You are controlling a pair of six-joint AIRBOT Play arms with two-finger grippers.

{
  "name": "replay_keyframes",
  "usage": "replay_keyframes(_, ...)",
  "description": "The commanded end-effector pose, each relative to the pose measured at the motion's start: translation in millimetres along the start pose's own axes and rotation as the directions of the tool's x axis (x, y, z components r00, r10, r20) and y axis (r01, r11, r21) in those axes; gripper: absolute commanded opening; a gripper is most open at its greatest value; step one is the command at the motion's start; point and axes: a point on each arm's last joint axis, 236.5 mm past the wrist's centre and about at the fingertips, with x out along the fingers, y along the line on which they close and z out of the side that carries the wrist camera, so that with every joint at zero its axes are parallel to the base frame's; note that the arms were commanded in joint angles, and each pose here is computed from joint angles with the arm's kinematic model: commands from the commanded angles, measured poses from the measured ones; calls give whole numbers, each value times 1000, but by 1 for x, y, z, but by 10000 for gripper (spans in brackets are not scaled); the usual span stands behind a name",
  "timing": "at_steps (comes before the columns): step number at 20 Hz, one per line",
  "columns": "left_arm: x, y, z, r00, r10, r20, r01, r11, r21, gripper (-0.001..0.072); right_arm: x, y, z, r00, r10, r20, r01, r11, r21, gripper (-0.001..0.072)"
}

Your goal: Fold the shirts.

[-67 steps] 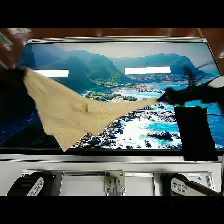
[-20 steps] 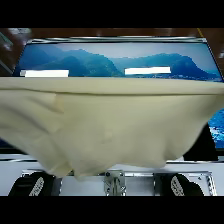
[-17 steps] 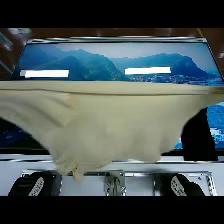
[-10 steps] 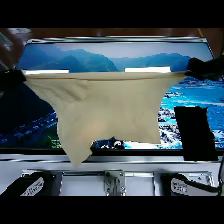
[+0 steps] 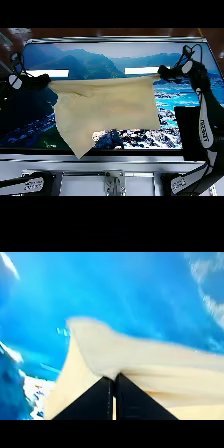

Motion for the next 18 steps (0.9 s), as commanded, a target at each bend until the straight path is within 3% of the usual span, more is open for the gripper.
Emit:
replay_keyframes(1,18,-2,-61,968,-33,-250,9,995,-99,251,16,8,-39,990,23,-141,-19,999,30,281)
replay_keyframes(2,10,6,-71,950,-22,-311,-11,994,-105,507,4,12,-38,987,42,-157,-43,999,-1,520)
replay_keyframes(3,-2,18,-76,928,-10,-374,-30,995,-100,588,-15,12,-35,983,46,-176,-59,996,-67,587)
replay_keyframes(6,-53,68,-86,857,10,-515,-72,992,-100,590,-87,-36,-39,959,-94,-267,36,976,-213,588)
replay_keyframes(8,-87,98,-114,800,0,-600,-75,992,-100,589,-134,-97,-62,891,-230,-393,145,962,-233,587)
replay_keyframes(9,-98,109,-135,777,-12,-630,-81,990,-118,588,-151,-118,-80,851,-228,-473,151,969,-195,587)
replay_keyframes(13,-92,97,-232,757,-195,-624,6,956,-292,587,-154,-123,-126,837,84,-541,-7,990,143,587)
replay_keyframes(18,-50,67,-267,790,-348,-505,84,877,-473,586,-129,-118,-149,828,186,-529,-55,966,254,587)
